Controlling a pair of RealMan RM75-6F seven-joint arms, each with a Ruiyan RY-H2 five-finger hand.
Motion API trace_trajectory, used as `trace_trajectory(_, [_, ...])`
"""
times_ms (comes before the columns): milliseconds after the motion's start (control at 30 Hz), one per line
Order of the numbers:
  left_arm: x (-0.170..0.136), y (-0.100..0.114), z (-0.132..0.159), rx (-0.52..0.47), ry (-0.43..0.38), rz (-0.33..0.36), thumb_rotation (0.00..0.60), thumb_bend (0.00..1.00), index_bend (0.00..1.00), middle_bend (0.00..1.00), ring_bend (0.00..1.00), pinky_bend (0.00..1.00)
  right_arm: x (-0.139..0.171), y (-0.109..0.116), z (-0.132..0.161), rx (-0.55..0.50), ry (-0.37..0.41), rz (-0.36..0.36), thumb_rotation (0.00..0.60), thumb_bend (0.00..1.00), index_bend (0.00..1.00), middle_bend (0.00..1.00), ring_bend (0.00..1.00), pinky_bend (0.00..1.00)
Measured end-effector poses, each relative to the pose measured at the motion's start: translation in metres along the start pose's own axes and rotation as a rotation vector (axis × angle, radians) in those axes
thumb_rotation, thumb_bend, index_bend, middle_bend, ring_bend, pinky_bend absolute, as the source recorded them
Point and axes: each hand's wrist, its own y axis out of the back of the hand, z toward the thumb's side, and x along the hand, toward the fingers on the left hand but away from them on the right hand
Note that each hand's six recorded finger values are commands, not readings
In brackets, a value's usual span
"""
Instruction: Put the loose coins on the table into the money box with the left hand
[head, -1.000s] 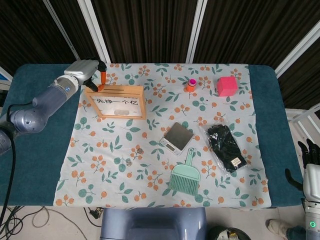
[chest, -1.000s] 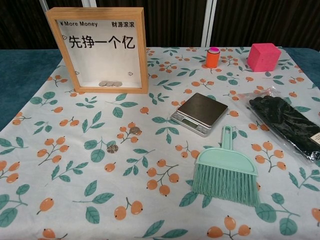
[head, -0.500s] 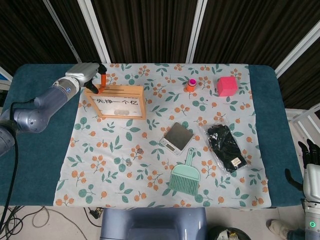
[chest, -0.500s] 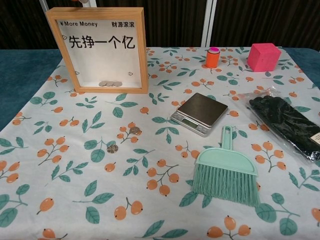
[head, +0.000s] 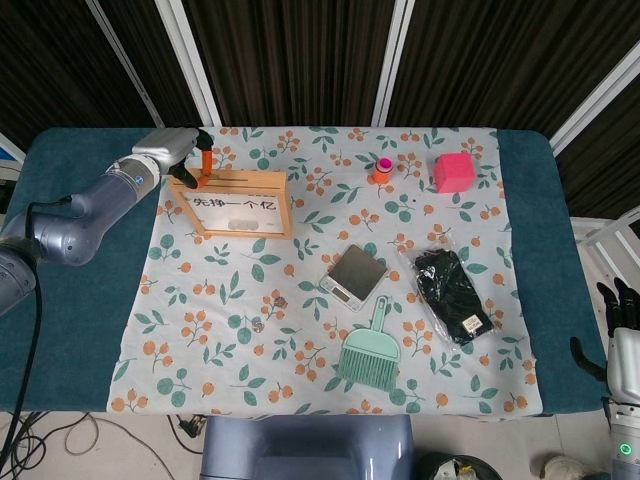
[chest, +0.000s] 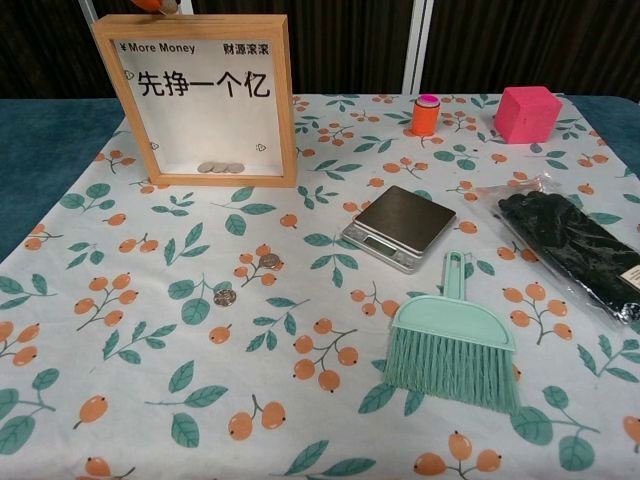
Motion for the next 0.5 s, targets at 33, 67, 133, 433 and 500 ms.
trace_trajectory(33, [0.0003,-0.0003,0.0,-0.002,0.0,-0.001,0.6,0.79,0.78,0.16,0.0,0.0,-0.0001,-0.0001,-0.0001,0.001,0.0,0.0,0.6,0.39,0.12,0.03,0.05,0.0])
trace_trajectory(67, [0.0005,-0.0006,0.0001,-0.004,0.0,-0.001,0.6,0.79,0.78,0.16,0.0,0.0,-0.0001,-0.0001,-0.0001,0.001,0.001,0.0,0.6,0.39,0.12,0.03,0.05,0.0])
trace_trajectory(133, [0.0011,-0.0014,0.0006,-0.006,-0.002,-0.003,0.6,0.79,0.78,0.16,0.0,0.0,-0.0002,0.0003,-0.0002,0.002,0.0,-0.003,0.6,0.39,0.12,0.03,0.05,0.0])
trace_trajectory(433, [0.0048,-0.0034,0.003,-0.007,-0.007,-0.006,0.6,0.79,0.78,0.16,0.0,0.0,-0.0001,0.0005,-0.0005,0.002,0.0,-0.003,0.6,0.39,0.12,0.03,0.05,0.0])
trace_trajectory(500, [0.0052,-0.0033,0.0028,-0.007,-0.007,-0.004,0.6,0.79,0.78,0.16,0.0,0.0,-0.0002,0.0003,-0.0006,0.0,-0.001,-0.002,0.6,0.39,0.12,0.03,0.05,0.0])
